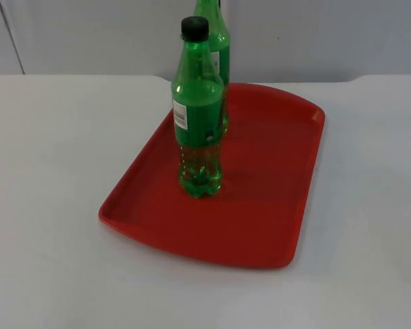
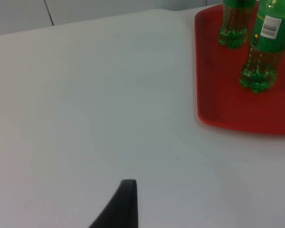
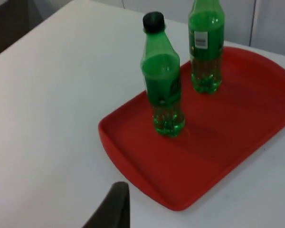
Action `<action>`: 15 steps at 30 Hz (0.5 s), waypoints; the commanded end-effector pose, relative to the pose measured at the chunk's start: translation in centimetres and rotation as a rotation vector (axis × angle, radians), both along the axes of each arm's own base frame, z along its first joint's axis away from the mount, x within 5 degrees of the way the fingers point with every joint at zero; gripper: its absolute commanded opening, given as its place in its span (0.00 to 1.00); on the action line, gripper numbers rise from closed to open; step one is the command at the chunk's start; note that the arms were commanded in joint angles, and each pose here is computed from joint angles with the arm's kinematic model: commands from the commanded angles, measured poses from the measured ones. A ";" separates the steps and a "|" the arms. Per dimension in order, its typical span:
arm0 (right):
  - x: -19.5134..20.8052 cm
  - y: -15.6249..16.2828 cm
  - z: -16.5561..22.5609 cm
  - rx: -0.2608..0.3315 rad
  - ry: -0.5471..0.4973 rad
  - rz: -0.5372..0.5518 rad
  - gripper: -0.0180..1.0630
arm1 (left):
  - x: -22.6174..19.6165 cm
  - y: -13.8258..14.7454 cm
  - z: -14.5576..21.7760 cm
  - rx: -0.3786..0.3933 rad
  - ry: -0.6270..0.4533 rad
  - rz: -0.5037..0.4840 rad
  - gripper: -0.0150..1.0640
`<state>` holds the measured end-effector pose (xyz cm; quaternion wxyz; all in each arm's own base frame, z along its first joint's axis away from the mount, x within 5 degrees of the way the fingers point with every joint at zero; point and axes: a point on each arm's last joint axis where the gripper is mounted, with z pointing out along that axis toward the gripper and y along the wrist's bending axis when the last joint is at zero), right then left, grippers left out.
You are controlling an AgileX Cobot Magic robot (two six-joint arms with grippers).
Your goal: Place the bottle upright on the tray.
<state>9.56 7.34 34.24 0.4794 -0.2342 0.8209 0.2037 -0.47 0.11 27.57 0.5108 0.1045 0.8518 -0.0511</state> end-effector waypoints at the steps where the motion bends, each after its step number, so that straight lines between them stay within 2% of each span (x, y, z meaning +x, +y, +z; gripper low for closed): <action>1: -1.1 -0.7 0.1 -0.007 -0.018 0.010 0.95 | 0.0 0.1 -0.1 0.009 -0.002 0.004 0.99; 4: -2.0 -1.3 0.3 -0.009 -0.026 0.017 0.95 | 0.0 0.1 -0.1 0.009 -0.002 0.004 0.99; 9: -4.1 -2.7 0.0 -0.094 -0.054 0.074 0.95 | 0.0 0.1 -0.1 0.009 -0.002 0.004 0.99; 12: -4.9 -3.2 -0.1 -0.116 -0.067 0.091 0.95 | 0.0 0.1 -0.1 0.009 -0.002 0.004 0.99; 15: -5.7 -3.7 -0.1 -0.114 -0.081 0.096 0.95 | 0.0 0.1 -0.1 0.009 -0.002 0.004 0.99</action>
